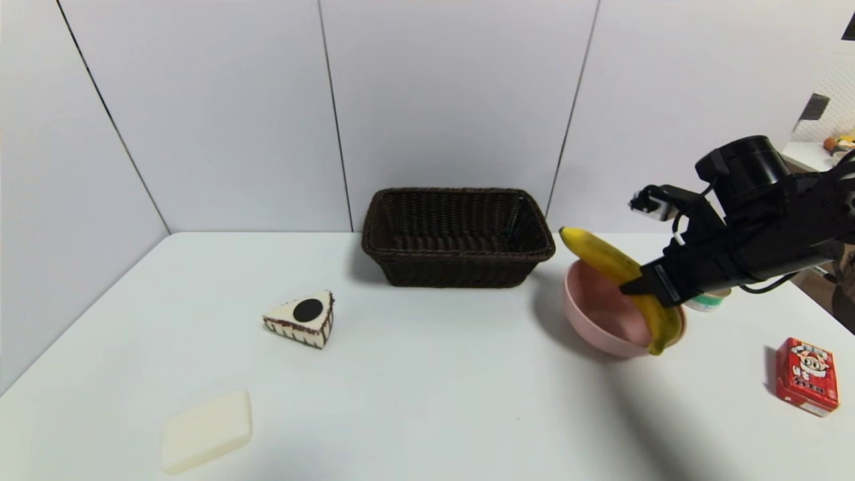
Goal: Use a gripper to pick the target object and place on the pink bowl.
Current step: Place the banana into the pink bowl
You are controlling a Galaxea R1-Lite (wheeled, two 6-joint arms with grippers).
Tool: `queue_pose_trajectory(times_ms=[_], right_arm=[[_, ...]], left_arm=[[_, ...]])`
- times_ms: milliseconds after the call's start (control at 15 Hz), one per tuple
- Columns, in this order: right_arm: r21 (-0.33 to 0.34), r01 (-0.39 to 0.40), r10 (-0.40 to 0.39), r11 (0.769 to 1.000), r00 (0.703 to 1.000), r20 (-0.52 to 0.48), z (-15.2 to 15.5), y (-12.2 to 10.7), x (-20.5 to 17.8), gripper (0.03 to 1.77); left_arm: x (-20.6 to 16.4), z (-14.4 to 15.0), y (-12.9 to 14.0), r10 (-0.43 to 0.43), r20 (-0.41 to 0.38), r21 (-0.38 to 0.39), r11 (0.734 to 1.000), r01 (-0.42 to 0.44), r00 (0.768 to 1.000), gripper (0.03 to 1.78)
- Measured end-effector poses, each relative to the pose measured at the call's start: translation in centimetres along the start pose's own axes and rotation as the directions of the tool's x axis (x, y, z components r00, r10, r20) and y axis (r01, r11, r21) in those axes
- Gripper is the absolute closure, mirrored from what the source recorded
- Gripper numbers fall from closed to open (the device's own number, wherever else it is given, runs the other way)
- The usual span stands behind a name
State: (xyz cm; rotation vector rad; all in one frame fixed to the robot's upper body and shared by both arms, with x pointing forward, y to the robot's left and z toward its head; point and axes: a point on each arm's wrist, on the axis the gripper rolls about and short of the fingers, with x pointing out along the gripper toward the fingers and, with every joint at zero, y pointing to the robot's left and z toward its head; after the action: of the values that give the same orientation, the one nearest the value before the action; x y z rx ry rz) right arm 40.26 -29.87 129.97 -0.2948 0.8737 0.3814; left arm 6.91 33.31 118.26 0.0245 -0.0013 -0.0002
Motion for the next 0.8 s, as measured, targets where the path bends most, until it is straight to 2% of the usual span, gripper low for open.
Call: queue_pose_trajectory(times_ms=[200,467,800], right_arm=[[0.003,-0.002,0.002,1.000,1.000,-0.015,-0.12,-0.11,0.40,1.33],[0.004,-0.004,0.004,1.000,1.000,-0.029,-0.13,-0.16,0.75,0.85],[0.003,0.002,-0.002,1.000,1.000,-0.005,0.61,-0.34,0.49,0.48]], left_arm=[[0.00,0.00,0.00,0.000,0.000,0.000,1.000,0.000,1.000,0.12],[0.00,0.00,0.00,0.000,0.000,0.000,1.000,0.000,1.000,0.12],[0.00,0.00,0.00,0.000,0.000,0.000,1.000,0.000,1.000,0.12]])
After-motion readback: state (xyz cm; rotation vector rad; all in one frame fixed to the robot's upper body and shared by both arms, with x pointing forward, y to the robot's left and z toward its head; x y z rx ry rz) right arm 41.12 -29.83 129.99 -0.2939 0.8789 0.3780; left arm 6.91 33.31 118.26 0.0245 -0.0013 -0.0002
